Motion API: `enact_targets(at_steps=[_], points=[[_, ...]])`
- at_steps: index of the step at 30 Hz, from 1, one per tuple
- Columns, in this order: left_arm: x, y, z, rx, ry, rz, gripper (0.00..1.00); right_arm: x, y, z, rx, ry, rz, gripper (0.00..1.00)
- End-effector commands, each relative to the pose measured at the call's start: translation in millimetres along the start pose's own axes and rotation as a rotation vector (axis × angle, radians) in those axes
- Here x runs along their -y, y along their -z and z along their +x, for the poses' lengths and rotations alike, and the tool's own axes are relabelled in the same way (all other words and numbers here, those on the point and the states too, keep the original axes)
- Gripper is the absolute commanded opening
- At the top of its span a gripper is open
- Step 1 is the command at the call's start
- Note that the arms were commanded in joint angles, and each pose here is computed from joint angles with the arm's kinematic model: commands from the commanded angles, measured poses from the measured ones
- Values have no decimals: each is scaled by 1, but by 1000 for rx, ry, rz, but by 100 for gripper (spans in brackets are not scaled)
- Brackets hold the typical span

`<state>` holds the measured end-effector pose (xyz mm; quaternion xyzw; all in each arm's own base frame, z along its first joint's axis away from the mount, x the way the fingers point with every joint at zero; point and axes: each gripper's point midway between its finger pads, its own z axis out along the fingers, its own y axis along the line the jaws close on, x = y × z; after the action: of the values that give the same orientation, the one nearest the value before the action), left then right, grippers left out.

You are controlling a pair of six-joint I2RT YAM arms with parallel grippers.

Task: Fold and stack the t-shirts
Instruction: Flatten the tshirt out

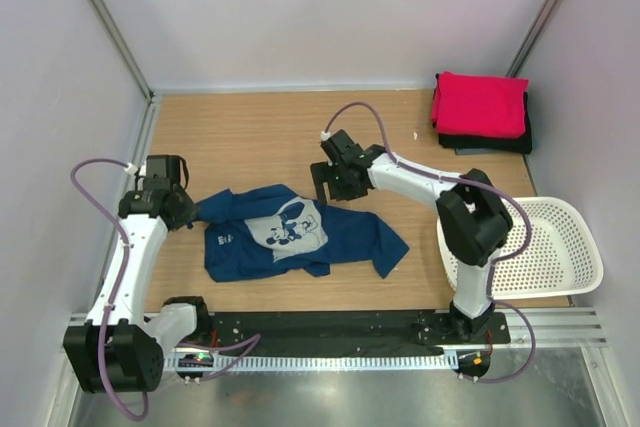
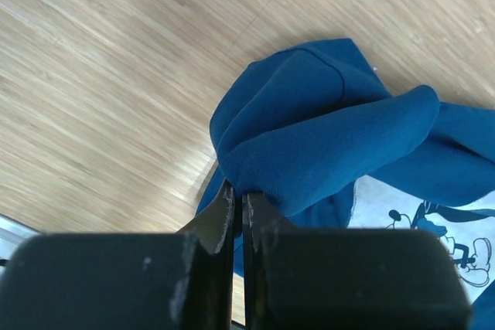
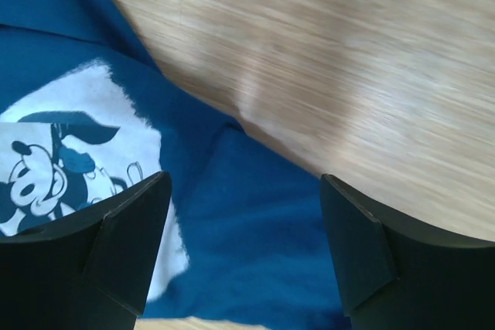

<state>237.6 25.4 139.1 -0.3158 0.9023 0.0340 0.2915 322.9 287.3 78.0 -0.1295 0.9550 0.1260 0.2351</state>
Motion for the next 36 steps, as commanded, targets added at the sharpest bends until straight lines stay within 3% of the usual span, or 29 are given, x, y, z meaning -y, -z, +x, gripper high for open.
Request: enact_targets(at_steps=[1, 7, 11, 16, 17, 18, 19, 21, 25, 28, 31, 33, 35, 36], points=[[2, -1, -1, 10, 26, 15, 0, -49, -2, -38, 100, -7, -206, 82], [3, 2, -7, 33, 25, 20, 0, -55, -44, -28, 30, -30, -191, 75], [2, 3, -9, 41, 20, 15, 0, -64, -50, -21, 10, -42, -233, 65], [9, 9, -18, 65, 27, 47, 0, -62, -44, -25, 23, -69, -219, 35], [10, 10, -21, 68, 27, 49, 0, -55, -38, -33, 62, -78, -187, 26], [12, 12, -24, 73, 16, 56, 0, -53, -18, -49, 120, -83, -185, 5], [14, 14, -27, 79, 11, 62, 0, -47, -6, -58, 153, -89, -171, 1], [25, 28, -44, 114, -3, 112, 0, -30, 22, -79, 220, -98, -131, 1], [47, 80, -89, 273, -84, 256, 0, -5, 146, -130, 491, -26, -24, 1], [47, 130, -123, 394, -128, 272, 0, 4, 216, -133, 601, 8, -18, 1], [42, 176, -156, 494, -142, 252, 0, -1, 244, -108, 578, 55, -41, 1], [35, 181, -158, 479, -161, 209, 0, -12, 262, -85, 558, 111, -92, 1], [33, 186, -156, 454, -179, 202, 0, -18, 255, -45, 456, 109, -101, 1], [35, 178, -149, 409, -194, 199, 0, -20, 233, -11, 344, 130, -99, 1]])
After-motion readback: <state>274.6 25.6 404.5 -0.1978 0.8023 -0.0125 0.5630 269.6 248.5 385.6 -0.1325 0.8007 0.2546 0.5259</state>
